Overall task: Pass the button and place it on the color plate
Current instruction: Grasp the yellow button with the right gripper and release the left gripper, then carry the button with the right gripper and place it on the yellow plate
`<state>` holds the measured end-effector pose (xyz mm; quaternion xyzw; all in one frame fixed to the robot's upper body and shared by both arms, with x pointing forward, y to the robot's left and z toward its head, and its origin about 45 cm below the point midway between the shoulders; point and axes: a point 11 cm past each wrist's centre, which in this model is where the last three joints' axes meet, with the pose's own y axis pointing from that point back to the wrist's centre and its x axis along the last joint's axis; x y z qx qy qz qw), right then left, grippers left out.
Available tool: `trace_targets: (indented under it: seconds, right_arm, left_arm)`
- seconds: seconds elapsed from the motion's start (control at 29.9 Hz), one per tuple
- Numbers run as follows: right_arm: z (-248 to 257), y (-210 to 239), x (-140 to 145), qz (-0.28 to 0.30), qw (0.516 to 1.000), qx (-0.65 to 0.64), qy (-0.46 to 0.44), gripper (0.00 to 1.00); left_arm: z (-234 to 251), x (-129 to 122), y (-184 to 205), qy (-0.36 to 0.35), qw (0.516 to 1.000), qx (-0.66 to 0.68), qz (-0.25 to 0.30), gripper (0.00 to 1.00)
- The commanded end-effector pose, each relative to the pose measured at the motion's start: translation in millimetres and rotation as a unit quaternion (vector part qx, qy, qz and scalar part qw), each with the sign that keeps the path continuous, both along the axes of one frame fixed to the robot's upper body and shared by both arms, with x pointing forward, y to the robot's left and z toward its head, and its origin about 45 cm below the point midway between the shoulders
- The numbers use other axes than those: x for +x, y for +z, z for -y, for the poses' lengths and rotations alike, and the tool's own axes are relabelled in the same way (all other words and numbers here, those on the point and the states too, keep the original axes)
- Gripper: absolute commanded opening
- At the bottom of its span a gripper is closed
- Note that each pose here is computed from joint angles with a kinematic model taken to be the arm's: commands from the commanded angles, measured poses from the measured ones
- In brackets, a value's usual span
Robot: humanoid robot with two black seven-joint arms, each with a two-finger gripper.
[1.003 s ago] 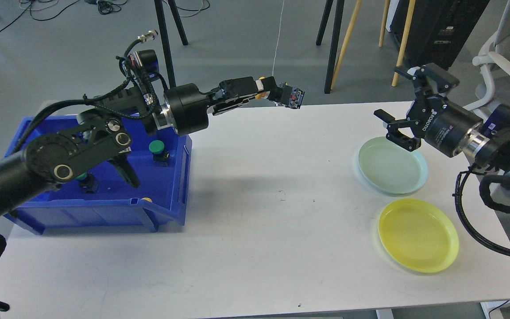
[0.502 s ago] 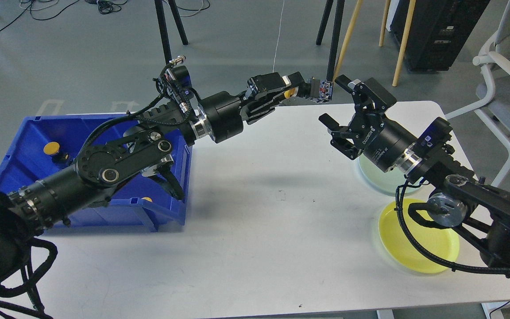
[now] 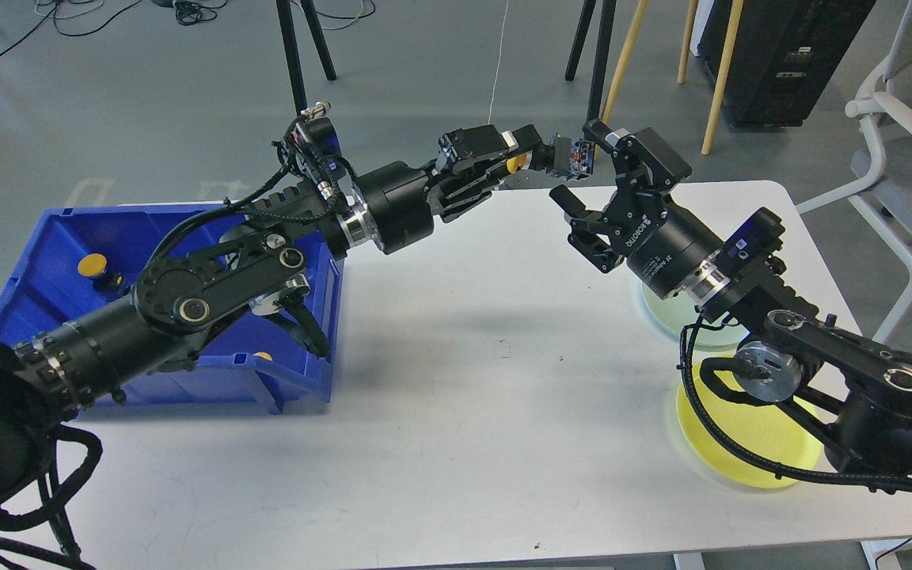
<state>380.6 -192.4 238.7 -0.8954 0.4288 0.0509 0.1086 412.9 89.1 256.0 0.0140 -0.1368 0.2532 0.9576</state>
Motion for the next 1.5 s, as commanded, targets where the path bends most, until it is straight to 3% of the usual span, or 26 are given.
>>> trace_targets:
  seconds: [0.0, 0.17, 0.27, 0.3, 0.5, 0.64, 0.77, 0.8, 0.9, 0.97, 1.27, 1.47]
  right_arm:
    - [-4.2, 0.2, 0.0, 0.0, 1.0, 0.004, 0.0, 0.92]
    - [-8.8, 0.5, -0.3, 0.0, 1.0, 0.008, 0.003, 0.86]
    - [-10.7, 0.5, -0.7, -0.001, 1.0, 0.011, 0.005, 0.76]
    - [-11.2, 0.8, -0.6, 0.0, 1.0, 0.011, 0.005, 0.7]
    - [-6.5, 9.7, 5.1, 0.011, 1.0, 0.02, -0.007, 0.13]
    - [-6.4, 7.9, 4.2, 0.008, 1.0, 0.021, -0.005, 0.01]
    - [-5.7, 6.2, 3.2, 0.005, 1.0, 0.022, -0.007, 0.0]
    - [-6.2, 6.1, 3.2, 0.005, 1.0, 0.022, -0.007, 0.0]
    - [-5.7, 4.8, 2.8, 0.004, 1.0, 0.022, -0.009, 0.0]
    - [-4.9, 4.0, 2.7, 0.002, 1.0, 0.022, -0.012, 0.0]
    - [31.5, -19.1, -4.9, -0.047, 0.993, 0.067, -0.09, 0.0]
    - [87.9, -48.7, -67.0, -0.101, 0.977, 0.048, -0.179, 0.0]
  left_arm:
    - [0.0, 0.0, 0.0, 0.0, 1.0, 0.0, 0.0, 0.07]
    - [-0.1, 0.1, 0.2, 0.001, 1.0, -0.002, -0.001, 0.07]
    - [-2.8, 2.3, -1.0, 0.006, 1.0, -0.003, -0.005, 0.07]
    - [-3.3, 2.3, -1.9, 0.006, 1.0, -0.002, -0.006, 0.07]
    - [-3.9, 2.4, -1.9, 0.006, 1.0, -0.002, -0.006, 0.07]
    - [-4.8, 1.2, -5.2, 0.007, 1.0, -0.002, -0.01, 0.07]
    - [-5.8, 1.3, -6.5, 0.012, 1.0, -0.002, -0.01, 0.14]
    - [-5.7, 1.1, -7.6, 0.014, 1.0, -0.003, -0.011, 0.24]
    - [-9.4, 1.5, -10.3, 0.028, 0.999, -0.027, -0.03, 0.7]
    - [-10.6, 2.8, -8.8, 0.034, 0.998, -0.039, -0.038, 0.81]
    - [-11.7, 1.9, -11.5, 0.036, 0.998, -0.041, -0.042, 0.84]
    - [-20.9, 4.0, -12.4, 0.044, 0.998, -0.035, -0.04, 0.84]
